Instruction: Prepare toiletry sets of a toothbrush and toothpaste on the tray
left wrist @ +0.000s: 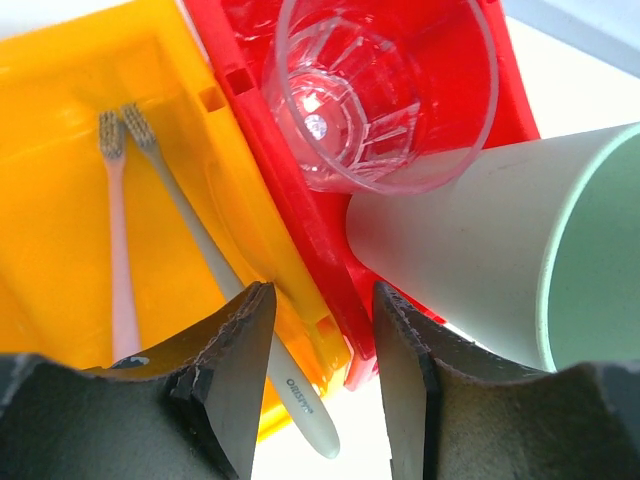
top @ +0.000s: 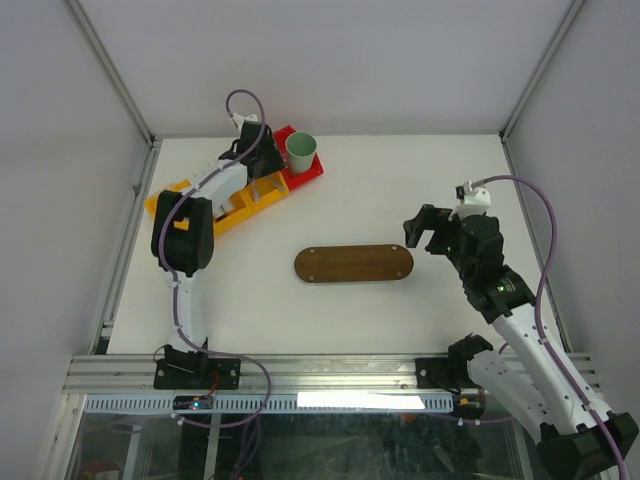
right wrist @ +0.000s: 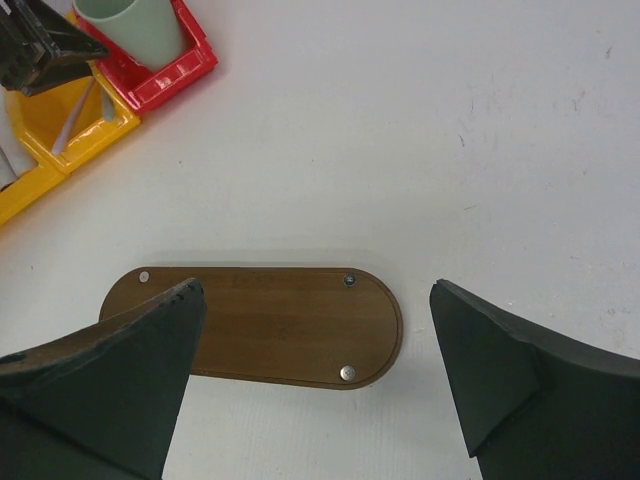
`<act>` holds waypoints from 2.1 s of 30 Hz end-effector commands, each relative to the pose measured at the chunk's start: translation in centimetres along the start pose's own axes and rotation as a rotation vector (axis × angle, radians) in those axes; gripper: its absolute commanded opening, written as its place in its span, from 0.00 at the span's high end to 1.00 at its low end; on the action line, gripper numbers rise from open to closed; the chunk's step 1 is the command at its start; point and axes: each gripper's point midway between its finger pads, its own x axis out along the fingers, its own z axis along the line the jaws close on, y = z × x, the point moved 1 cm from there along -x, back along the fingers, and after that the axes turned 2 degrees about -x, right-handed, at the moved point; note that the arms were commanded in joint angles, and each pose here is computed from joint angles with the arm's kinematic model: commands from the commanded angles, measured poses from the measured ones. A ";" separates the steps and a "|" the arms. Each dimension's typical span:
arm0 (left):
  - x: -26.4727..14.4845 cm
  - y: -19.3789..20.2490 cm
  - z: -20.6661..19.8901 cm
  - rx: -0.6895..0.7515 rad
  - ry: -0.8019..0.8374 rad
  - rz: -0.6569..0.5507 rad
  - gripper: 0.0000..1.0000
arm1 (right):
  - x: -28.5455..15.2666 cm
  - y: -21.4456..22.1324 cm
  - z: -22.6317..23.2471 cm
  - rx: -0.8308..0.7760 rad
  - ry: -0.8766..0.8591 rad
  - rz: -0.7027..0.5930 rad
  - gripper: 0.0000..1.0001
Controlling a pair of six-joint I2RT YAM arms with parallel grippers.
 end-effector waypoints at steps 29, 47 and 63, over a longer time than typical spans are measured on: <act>-11.1 -4.3 -5.2 0.084 0.094 -0.115 0.36 | 0.2 -1.4 0.6 0.002 -0.028 -0.060 0.00; -6.8 -3.6 -5.5 0.180 -0.072 -0.117 0.48 | 0.3 -1.3 0.7 0.003 -0.029 -0.059 0.00; -6.1 -3.5 -7.0 0.196 -0.074 -0.098 0.84 | 0.0 -1.4 0.5 0.005 -0.022 -0.066 0.00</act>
